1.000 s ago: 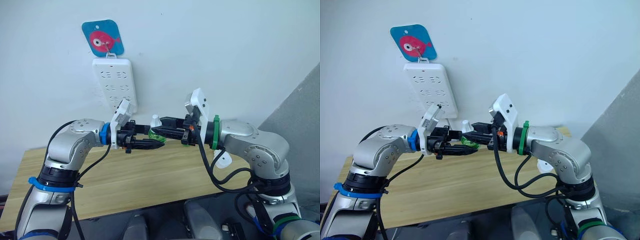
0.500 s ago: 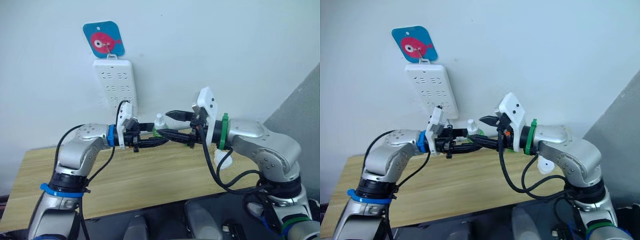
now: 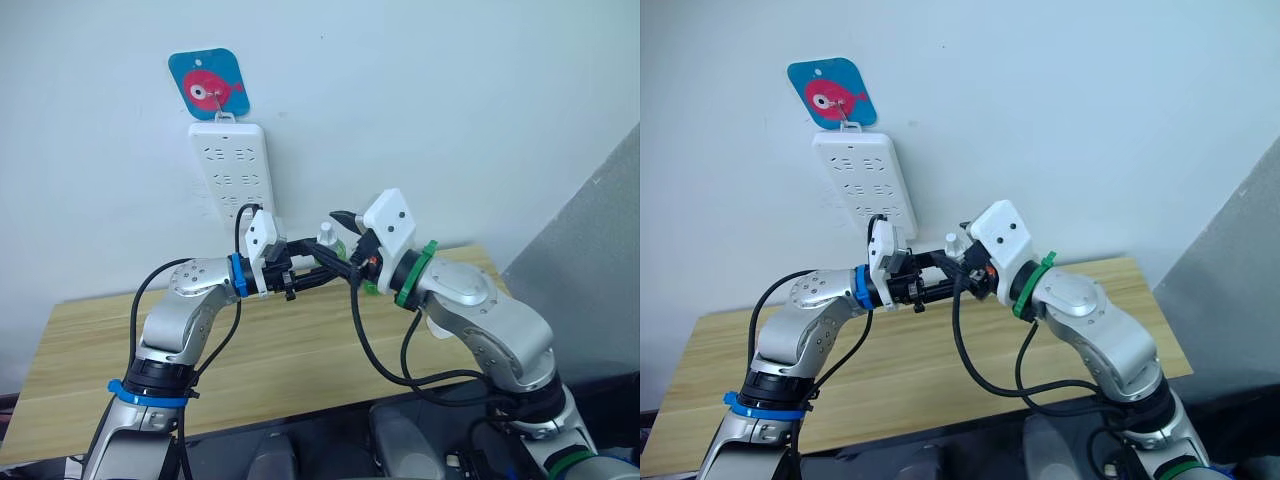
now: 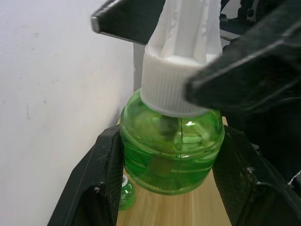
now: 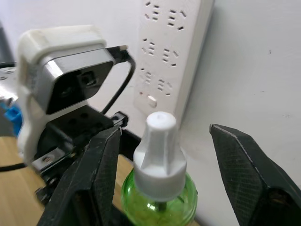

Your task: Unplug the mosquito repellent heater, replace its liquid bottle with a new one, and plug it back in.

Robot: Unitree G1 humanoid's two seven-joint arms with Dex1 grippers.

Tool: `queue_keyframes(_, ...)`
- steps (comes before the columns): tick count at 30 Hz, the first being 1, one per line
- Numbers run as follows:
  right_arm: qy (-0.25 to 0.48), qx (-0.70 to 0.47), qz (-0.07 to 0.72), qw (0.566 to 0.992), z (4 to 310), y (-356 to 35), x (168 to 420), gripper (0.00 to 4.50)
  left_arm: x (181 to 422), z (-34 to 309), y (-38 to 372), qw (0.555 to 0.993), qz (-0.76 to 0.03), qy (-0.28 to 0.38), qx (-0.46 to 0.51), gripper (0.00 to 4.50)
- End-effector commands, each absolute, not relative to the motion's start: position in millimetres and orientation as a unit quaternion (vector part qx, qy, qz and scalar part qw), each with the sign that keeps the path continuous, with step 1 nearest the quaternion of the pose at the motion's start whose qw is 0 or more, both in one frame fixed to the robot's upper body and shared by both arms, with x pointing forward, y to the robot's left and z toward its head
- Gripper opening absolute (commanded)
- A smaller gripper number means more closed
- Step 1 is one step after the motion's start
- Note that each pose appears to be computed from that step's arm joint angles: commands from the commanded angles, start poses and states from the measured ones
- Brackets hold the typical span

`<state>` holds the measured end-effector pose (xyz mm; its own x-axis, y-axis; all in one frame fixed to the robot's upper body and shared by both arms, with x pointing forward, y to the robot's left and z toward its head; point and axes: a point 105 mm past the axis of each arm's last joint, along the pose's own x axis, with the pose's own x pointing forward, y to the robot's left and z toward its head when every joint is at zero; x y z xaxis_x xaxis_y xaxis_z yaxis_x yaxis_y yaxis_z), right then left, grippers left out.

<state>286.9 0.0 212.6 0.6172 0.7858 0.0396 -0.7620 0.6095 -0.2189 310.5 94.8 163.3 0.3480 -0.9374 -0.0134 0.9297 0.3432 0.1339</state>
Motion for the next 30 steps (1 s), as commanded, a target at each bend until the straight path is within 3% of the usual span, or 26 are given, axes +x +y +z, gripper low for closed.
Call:
queue_keyframes(1,-0.087,-0.075,0.423,0.899,219,2,286,2.95,309,180,90,0.815,-0.571,-0.065,0.074,2.29)
queue_keyframes(3,-0.085,-0.065,0.43,0.896,219,3,285,2.56,309,180,90,0.815,-0.571,-0.066,0.075,2.29)
queue_keyframes(7,-0.082,-0.067,0.444,0.89,215,5,281,1.09,309,182,91,0.816,-0.569,-0.067,0.074,2.29)
queue_keyframes(12,-0.073,-0.061,0.481,0.872,213,7,276,1.09,302,181,90,0.799,-0.593,-0.059,0.083,2.29)
queue_keyframes(16,-0.067,-0.088,0.585,0.803,216,2,272,1.09,289,176,91,0.756,-0.642,-0.04,0.117,2.29)
queue_keyframes(20,-0.017,-0.127,0.681,0.721,217,-16,270,1.09,291,175,94,0.744,-0.654,-0.037,0.131,2.29)
queue_keyframes(23,-0.004,-0.136,0.691,0.71,219,-22,272,1.09,296,176,93,0.75,-0.647,-0.046,0.132,2.29)
queue_keyframes(25,-0.017,-0.122,0.676,0.726,225,-23,275,1.09,299,176,93,0.76,-0.636,-0.052,0.126,2.29)
queue_keyframes(26,-0.023,-0.118,0.668,0.734,227,-24,277,1.82,299,175,92,0.761,-0.635,-0.053,0.125,2.29)
queue_keyframes(30,-0.076,-0.12,0.595,0.791,239,-28,283,3.18,302,170,92,0.785,-0.607,-0.058,0.113,2.29)
